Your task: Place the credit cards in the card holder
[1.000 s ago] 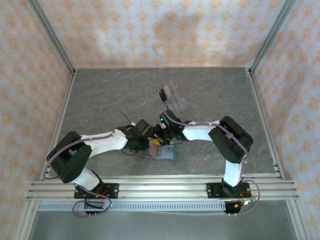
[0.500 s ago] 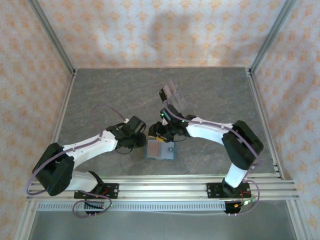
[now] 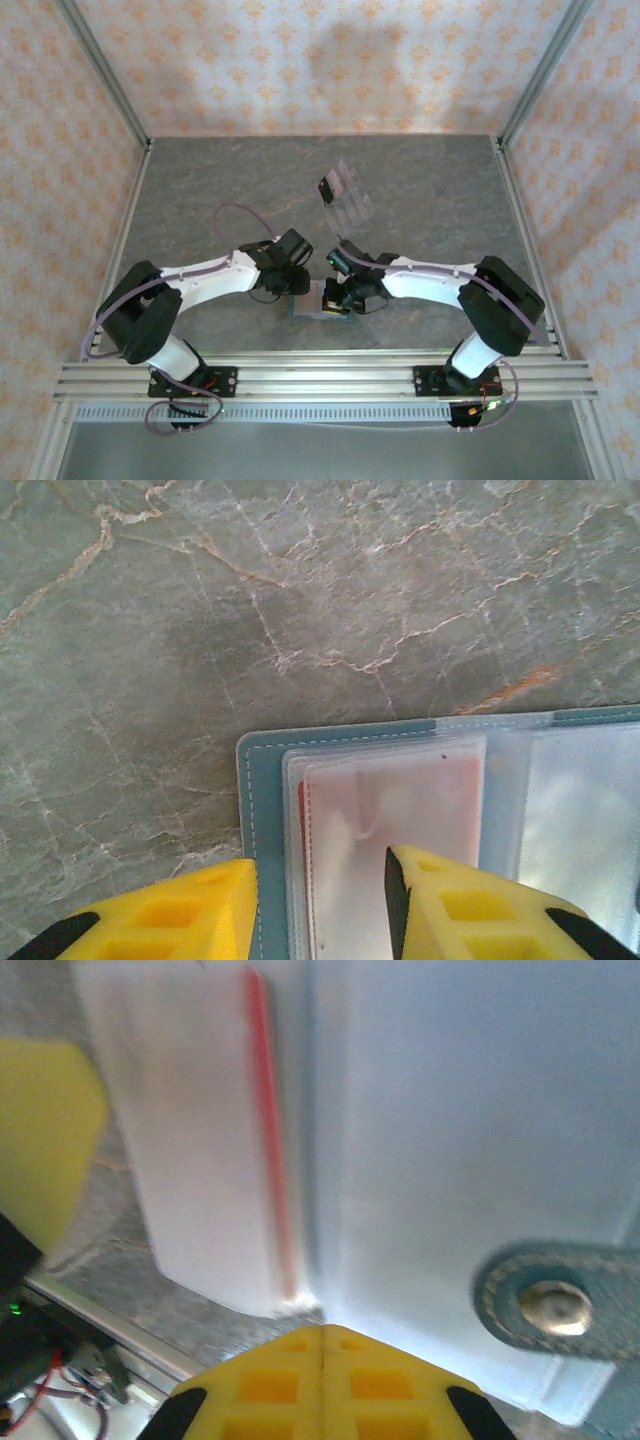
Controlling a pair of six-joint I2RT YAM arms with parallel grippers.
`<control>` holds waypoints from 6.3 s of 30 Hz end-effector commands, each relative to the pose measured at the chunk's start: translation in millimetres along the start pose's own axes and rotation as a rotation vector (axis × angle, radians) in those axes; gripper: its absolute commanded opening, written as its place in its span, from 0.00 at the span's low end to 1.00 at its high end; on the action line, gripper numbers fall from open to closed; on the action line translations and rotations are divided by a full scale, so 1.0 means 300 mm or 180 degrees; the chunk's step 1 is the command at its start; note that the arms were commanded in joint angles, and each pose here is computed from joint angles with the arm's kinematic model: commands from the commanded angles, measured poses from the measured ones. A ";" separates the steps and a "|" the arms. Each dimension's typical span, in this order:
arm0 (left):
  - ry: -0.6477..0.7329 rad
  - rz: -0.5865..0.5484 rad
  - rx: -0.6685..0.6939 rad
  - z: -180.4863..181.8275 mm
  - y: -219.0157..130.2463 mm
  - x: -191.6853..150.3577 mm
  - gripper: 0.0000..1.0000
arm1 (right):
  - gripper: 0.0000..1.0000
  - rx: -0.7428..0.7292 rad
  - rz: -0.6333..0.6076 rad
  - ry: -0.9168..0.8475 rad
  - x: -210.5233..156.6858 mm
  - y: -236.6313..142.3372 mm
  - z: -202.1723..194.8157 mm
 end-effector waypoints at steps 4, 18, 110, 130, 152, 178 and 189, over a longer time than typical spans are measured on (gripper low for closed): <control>0.0055 -0.0005 0.0076 0.002 0.016 0.006 0.39 | 0.01 -0.0225 0.0028 -0.0064 -0.046 -0.017 -0.054; 0.0033 -0.0060 0.0126 0.012 -0.008 0.008 0.42 | 0.00 -0.0529 0.0012 -0.0164 0.011 0.064 -0.078; -0.0091 0.0062 0.0209 0.074 0.113 -0.071 0.36 | 0.29 -0.1561 -0.1719 -0.0802 1.123 -0.463 0.087; -0.0107 0.0085 0.0235 0.077 0.121 -0.081 0.35 | 0.26 -0.1432 -0.1713 -0.0870 1.179 -0.373 0.071; -0.0126 0.0104 0.0254 0.081 0.129 -0.088 0.35 | 0.12 -0.1482 -0.1698 -0.0923 1.199 -0.332 0.052; -0.0113 0.0069 0.0244 0.075 0.107 -0.077 0.35 | 0.00 -0.1389 -0.2427 -0.1076 1.173 -0.638 0.210; 0.0007 -0.0005 0.0230 0.054 0.053 -0.046 0.35 | 0.00 -0.1124 -0.2621 -0.1206 0.962 -0.811 0.315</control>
Point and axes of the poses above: each hand's point on the last joint's axis, 136 mm out from that joint toward the fingers, its own y axis out along the fingers, its own z axis along the line the jaws close on, x = y × z, the point moved 4 cm from there along -y, back along the fingers
